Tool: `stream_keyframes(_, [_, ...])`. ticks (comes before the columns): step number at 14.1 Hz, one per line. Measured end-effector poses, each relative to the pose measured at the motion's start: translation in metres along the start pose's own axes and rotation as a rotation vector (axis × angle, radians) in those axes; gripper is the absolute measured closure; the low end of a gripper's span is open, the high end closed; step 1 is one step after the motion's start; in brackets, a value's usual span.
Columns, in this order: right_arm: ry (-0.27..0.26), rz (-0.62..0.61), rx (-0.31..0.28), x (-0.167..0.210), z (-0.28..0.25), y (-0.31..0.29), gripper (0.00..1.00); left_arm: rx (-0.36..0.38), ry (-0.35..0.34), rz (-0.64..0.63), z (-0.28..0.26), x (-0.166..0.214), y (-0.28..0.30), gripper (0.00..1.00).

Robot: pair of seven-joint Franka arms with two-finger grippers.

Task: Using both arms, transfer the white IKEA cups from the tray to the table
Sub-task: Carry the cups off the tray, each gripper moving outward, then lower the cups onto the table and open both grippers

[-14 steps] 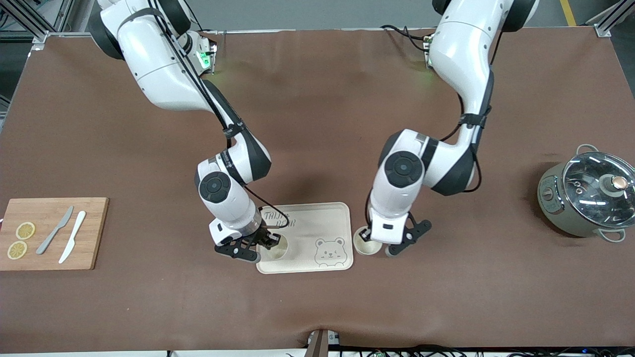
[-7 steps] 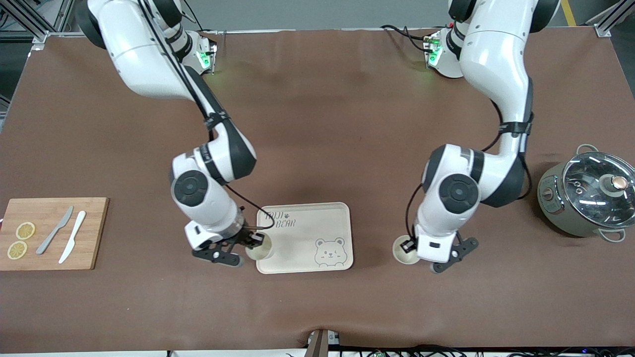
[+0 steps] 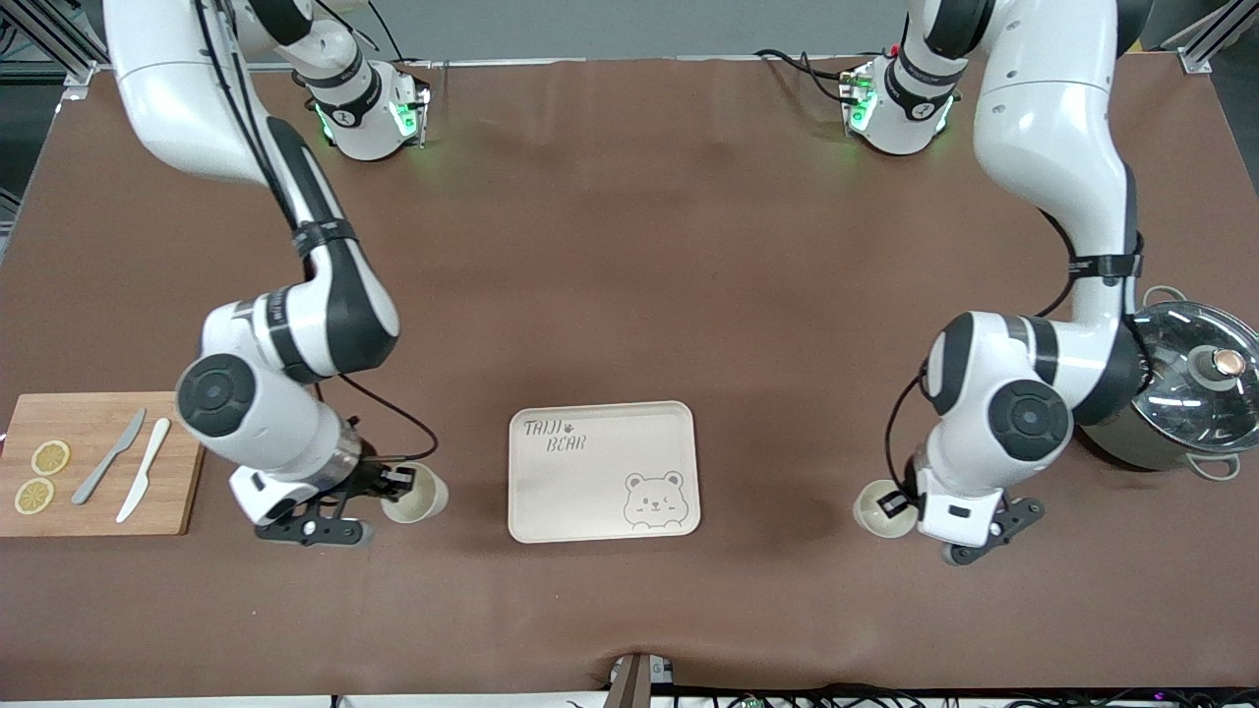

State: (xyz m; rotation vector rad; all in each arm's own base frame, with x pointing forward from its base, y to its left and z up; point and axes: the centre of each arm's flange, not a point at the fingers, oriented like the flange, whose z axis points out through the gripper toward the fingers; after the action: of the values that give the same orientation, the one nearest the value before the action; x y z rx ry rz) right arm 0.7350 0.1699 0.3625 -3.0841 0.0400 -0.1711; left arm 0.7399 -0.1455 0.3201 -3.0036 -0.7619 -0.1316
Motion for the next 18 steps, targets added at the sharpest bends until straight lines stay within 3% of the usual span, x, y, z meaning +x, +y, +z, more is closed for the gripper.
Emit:
stream_keyframes(9, [-0.020,-0.185,-0.017,0.015,0.010,0.116,0.97,0.017,-0.014,0.083,0.016,0.063,-0.095,0.97])
stream_keyframes(18, [0.064,-0.302,-0.020,0.011,0.069,0.164,0.97,-0.001,0.033,0.099,0.075,0.068,-0.107,0.97])
